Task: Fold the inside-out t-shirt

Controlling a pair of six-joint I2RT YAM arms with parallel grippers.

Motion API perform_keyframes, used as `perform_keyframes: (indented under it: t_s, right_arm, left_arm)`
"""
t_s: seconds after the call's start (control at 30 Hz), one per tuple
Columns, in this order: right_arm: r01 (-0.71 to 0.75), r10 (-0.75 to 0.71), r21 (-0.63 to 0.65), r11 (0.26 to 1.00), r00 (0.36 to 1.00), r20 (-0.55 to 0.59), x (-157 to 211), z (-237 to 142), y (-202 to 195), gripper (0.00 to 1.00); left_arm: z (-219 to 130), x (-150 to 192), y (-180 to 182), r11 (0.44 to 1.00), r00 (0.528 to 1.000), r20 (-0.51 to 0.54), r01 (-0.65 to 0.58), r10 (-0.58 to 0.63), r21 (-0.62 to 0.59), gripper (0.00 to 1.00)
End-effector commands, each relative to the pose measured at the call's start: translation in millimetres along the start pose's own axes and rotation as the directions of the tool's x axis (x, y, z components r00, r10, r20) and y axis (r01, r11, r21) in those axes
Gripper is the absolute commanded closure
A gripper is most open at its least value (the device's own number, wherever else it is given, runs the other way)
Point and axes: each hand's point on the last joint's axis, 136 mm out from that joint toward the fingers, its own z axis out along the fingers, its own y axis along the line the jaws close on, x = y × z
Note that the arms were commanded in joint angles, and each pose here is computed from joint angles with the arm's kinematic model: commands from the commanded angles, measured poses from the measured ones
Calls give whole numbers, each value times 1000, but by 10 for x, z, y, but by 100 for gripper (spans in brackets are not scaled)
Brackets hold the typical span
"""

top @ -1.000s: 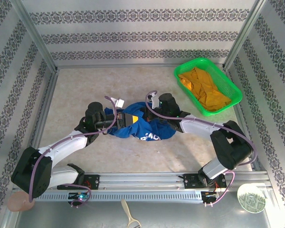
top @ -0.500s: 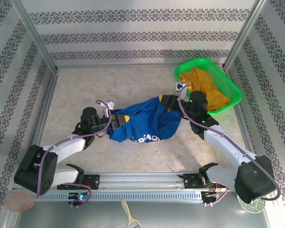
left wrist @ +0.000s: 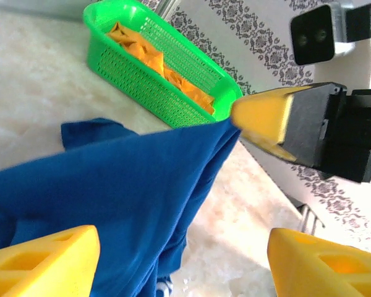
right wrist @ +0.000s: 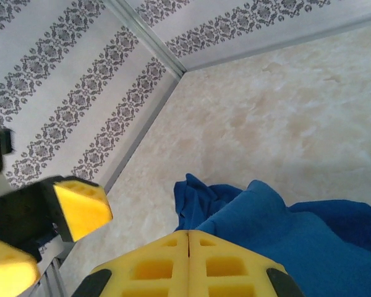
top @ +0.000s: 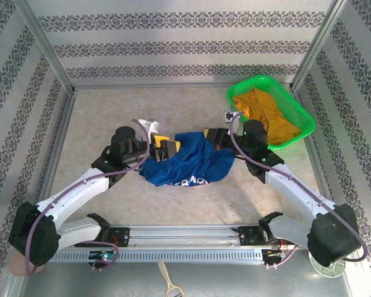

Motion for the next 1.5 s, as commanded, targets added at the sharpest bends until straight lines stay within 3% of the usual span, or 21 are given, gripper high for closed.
perform_keyframes:
  t_s: [0.0,0.17,0.37,0.57,0.73,0.9,0.93,1.1,1.27,1.3,1.33,1.37,1.4,1.47]
  right_arm:
    - [38,-37,-28,999,999,17,-116,-15,169,100]
    - [44,-44,-22,999,999,10,-113,-26,205,100]
    - [52,-52,-27,998,999,4,-110,-34,265,100]
    - [54,-54,-25,998,999,5,-110,-62,301,100]
    - [52,-51,-29,998,999,16,-163,-50,329,100]
    - [50,-50,-7,999,998,28,-229,-22,269,100]
    - [44,-44,5,999,999,31,-245,-15,225,100]
    - [-1,-3,131,991,1000,29,-259,127,-270,100]
    - [-76,79,229,970,997,0,-126,431,-782,100]
    - [-87,94,225,970,995,-20,-79,495,-815,87]
    - [-98,107,218,971,994,-31,-54,530,-827,63]
    - [-102,113,215,971,993,-35,-29,531,-818,47]
    - [-101,110,221,970,994,-27,-16,491,-809,40]
    - [-98,99,227,969,995,6,-26,339,-752,38]
  left_arm:
    - [153,358,332,963,972,-190,-173,135,-204,28]
    - [443,468,326,936,931,-279,-293,234,-193,27]
    - [637,513,432,921,912,-323,-329,252,-210,27]
    - [815,409,637,887,912,-328,-349,247,-303,42]
    - [1096,504,539,924,893,-381,-329,238,-195,44]
    - [1186,634,443,949,875,-431,-294,219,-113,96]
    - [1161,622,404,953,876,-429,-288,220,-99,100]
    - [832,339,-94,984,934,-313,-149,173,102,100]
    - [441,-89,-527,926,991,-131,25,27,378,100]
    - [378,-187,-558,905,996,-91,50,-13,422,100]
    - [332,-259,-571,887,997,-63,67,-43,457,100]
    - [290,-328,-555,870,996,-40,93,-85,485,100]
    - [255,-396,-540,853,993,-14,105,-113,511,100]
    - [246,-429,-464,840,988,-2,133,-155,526,100]
